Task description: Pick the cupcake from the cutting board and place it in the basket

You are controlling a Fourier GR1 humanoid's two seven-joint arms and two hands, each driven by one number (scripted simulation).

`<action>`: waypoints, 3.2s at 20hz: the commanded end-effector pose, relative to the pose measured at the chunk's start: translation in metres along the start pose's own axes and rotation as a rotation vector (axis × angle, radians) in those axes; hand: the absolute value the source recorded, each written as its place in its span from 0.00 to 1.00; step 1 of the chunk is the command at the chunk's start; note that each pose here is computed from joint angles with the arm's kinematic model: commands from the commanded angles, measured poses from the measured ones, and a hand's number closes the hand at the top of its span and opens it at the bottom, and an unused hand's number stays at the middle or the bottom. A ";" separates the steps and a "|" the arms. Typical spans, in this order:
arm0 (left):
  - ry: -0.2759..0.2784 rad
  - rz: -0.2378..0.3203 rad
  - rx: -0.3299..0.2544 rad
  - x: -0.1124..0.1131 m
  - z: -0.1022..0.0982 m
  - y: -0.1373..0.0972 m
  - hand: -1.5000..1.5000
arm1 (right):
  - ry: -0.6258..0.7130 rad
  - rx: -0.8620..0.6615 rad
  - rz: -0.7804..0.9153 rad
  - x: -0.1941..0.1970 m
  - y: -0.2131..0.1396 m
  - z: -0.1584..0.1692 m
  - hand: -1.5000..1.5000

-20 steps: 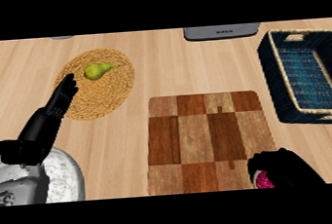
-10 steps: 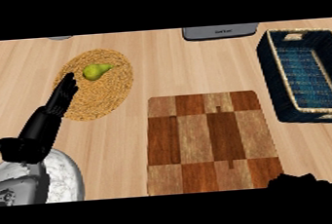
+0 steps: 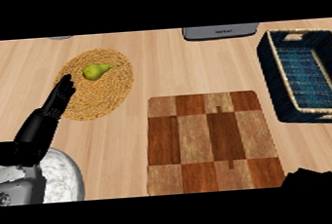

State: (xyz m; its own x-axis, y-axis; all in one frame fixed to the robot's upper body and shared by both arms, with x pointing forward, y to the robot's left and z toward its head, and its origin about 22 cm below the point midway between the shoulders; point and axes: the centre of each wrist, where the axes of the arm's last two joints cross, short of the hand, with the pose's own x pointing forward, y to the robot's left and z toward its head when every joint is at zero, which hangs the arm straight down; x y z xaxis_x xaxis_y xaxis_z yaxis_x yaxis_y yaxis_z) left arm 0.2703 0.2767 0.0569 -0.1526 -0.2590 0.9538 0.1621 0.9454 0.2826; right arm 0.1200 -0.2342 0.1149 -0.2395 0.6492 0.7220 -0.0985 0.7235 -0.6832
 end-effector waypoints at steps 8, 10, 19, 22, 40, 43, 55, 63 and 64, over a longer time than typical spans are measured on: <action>-0.008 0.006 -0.013 0.005 -0.013 0.005 0.50 | -0.021 -0.279 0.028 0.052 -0.062 -0.013 1.00; -0.009 0.013 -0.030 -0.006 0.000 0.006 0.50 | 0.013 -0.314 0.041 0.054 -0.072 -0.020 1.00; -0.008 -0.001 -0.016 0.014 -0.025 -0.001 0.50 | 0.127 -0.538 -0.043 0.058 -0.155 -0.120 1.00; -0.016 0.017 -0.026 0.007 -0.012 -0.003 0.50 | 0.140 -0.599 -0.059 0.054 -0.197 -0.120 1.00; -0.012 0.004 -0.027 0.000 -0.016 -0.010 0.50 | 0.215 -0.608 0.011 -0.098 -0.228 -0.154 1.00; -0.009 0.012 -0.036 0.006 -0.011 -0.017 0.50 | 0.184 -0.612 0.056 -0.094 -0.228 -0.167 1.00; -0.013 0.013 -0.023 0.005 -0.022 -0.006 0.50 | 0.154 -0.742 0.000 -0.147 -0.237 -0.186 0.00; -0.024 0.014 -0.034 -0.002 0.000 -0.031 0.50 | 0.063 -0.762 -0.150 -0.128 -0.260 -0.200 0.00; -0.013 0.015 -0.023 -0.006 -0.005 -0.007 0.50 | 0.048 -0.762 -0.207 -0.125 -0.262 -0.200 0.00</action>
State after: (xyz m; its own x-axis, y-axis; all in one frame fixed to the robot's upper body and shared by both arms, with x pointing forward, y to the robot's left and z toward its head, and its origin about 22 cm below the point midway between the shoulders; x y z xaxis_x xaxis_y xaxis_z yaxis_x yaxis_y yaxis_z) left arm 0.2773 0.2642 0.0541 -0.1654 -0.2432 0.9558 0.1945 0.9420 0.2733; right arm 0.3640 -0.4581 0.2169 -0.1863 0.5705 0.7999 0.5757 0.7231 -0.3817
